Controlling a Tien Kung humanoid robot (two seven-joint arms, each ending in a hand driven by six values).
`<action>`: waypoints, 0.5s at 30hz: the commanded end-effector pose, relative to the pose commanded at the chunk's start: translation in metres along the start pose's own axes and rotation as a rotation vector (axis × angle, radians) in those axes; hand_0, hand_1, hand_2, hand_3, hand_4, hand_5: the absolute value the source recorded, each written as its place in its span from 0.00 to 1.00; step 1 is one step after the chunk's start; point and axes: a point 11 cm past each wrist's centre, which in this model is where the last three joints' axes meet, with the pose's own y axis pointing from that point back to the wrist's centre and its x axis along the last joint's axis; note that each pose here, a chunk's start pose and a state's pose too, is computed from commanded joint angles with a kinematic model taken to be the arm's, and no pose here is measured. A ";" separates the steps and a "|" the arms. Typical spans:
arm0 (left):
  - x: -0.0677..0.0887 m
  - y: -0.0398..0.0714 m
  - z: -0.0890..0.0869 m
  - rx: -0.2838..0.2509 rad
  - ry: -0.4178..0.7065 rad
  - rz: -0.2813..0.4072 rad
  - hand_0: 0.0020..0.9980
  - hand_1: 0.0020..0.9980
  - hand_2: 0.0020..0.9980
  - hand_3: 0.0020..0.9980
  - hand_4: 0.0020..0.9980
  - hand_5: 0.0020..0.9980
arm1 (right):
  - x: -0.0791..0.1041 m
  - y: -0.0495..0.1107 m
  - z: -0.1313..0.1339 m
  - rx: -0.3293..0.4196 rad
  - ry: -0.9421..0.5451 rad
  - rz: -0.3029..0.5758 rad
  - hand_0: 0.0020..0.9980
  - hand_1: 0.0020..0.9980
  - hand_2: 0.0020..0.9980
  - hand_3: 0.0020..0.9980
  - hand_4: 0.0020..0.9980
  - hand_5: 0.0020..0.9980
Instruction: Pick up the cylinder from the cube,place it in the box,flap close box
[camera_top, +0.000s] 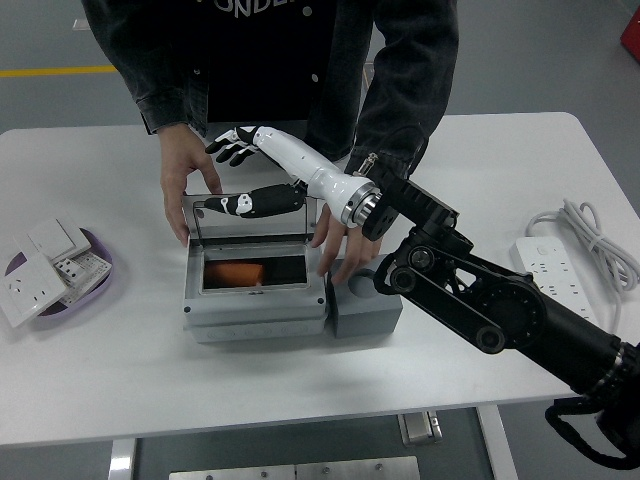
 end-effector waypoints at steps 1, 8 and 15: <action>0.000 0.000 0.001 -0.001 -0.001 0.000 0.64 0.67 0.66 0.70 0.76 0.32 | 0.001 -0.002 0.003 -0.009 -0.001 0.001 0.79 0.67 0.68 0.74 0.89 0.42; 0.001 0.001 0.006 -0.011 -0.005 0.001 0.64 0.67 0.66 0.70 0.76 0.32 | 0.005 -0.007 0.041 -0.118 -0.010 -0.004 0.76 0.66 0.68 0.74 0.89 0.43; 0.000 0.001 0.005 -0.008 -0.004 0.000 0.64 0.67 0.66 0.70 0.76 0.32 | -0.008 0.005 0.062 -0.168 0.009 -0.047 0.74 0.65 0.68 0.73 0.89 0.43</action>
